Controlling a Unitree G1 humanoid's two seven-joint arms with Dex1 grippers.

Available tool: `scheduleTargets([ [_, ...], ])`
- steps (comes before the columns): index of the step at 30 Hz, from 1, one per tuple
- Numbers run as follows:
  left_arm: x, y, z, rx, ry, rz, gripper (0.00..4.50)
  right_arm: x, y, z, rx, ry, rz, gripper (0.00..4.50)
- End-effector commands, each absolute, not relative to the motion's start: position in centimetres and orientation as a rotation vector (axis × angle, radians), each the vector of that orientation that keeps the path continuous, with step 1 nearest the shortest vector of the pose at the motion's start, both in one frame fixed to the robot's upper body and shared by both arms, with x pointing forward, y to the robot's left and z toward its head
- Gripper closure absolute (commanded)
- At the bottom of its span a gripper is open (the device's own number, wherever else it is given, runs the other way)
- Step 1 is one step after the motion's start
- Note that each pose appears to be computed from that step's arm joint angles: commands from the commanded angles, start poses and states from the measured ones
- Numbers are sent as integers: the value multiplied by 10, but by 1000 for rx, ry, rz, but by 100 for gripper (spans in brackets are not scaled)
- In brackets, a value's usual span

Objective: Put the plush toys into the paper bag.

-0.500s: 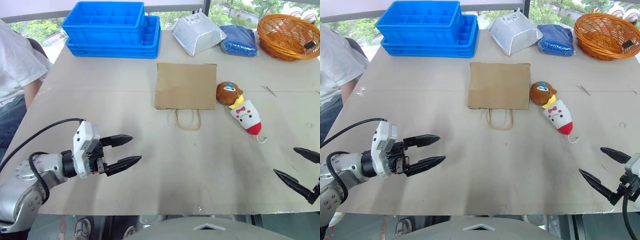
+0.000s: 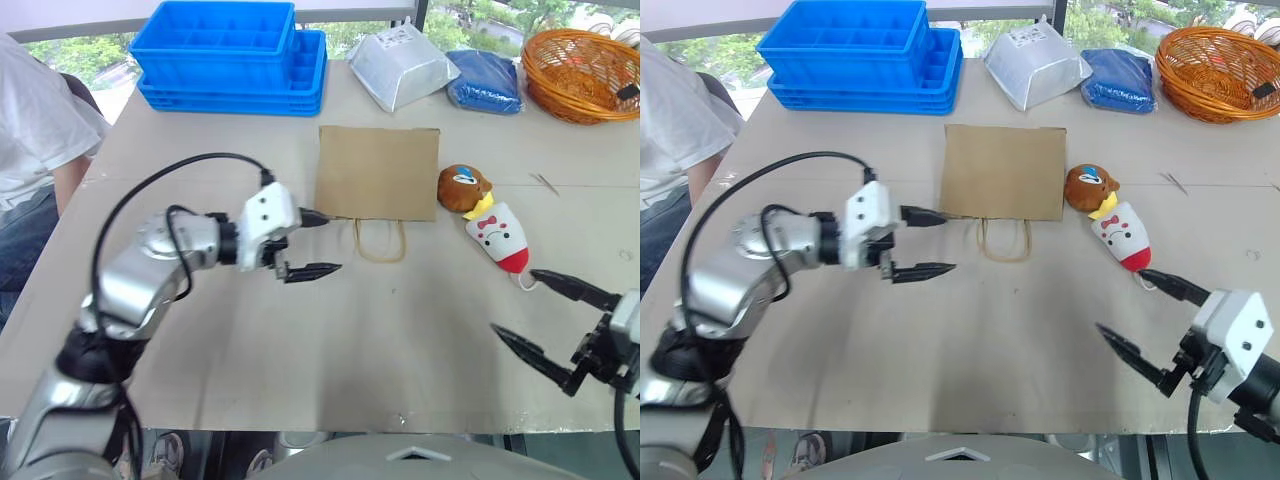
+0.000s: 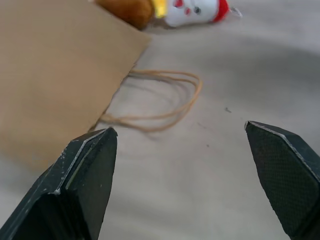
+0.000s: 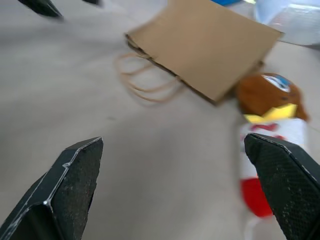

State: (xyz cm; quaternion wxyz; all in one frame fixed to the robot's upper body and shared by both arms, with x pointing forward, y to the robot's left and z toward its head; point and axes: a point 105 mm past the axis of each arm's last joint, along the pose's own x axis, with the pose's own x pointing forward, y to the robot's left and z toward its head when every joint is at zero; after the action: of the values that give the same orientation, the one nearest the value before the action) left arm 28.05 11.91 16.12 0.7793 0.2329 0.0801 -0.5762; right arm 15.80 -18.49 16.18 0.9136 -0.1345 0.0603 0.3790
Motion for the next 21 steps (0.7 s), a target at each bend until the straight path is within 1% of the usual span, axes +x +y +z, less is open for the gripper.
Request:
scheduleTargets([
  [1,293,94,149,744,80,-1372,7,148,-163,172,-301,96,840,0],
  [2,298,90,146,780,58,-1386,7,150,-163,173,-307,82,814,0],
  [4,317,74,145,858,-33,-1373,7,150,-162,172,-296,66,781,0],
  [5,320,67,145,866,-57,-1391,7,149,-162,171,-295,63,773,0],
  [6,324,64,146,884,-86,-1399,58,148,-161,169,-297,61,758,0],
  [8,325,65,140,923,-88,-1451,127,147,-161,167,-295,59,736,0],
  [9,327,65,138,944,-96,-1460,176,145,-160,166,-294,57,728,0],
  [10,328,65,136,954,-95,-1474,210,145,-160,165,-281,56,716,0],
  [11,330,65,136,960,-101,-1481,260,144,-159,164,-273,55,705,0],
  [12,331,64,135,961,-108,-1486,292,143,-158,162,-271,58,697,0],
  [13,331,62,134,965,-116,-1500,336,142,-158,160,-275,63,691,0],
  [14,330,60,133,972,-128,-1518,363,141,-158,159,-275,68,681,0],
  [16,328,60,132,949,-126,-1551,446,140,-157,158,-267,64,662,0],
  [17,328,60,132,933,-122,-1559,446,140,-157,158,-265,61,656,0],
  [19,326,65,145,793,-81,-1583,446,139,-156,158,-266,56,650,0],
  [20,325,72,154,742,-40,-1603,417,138,-156,157,-266,59,649,0],
  [21,323,79,158,730,-10,-1628,354,138,-155,156,-266,62,649,0],
])
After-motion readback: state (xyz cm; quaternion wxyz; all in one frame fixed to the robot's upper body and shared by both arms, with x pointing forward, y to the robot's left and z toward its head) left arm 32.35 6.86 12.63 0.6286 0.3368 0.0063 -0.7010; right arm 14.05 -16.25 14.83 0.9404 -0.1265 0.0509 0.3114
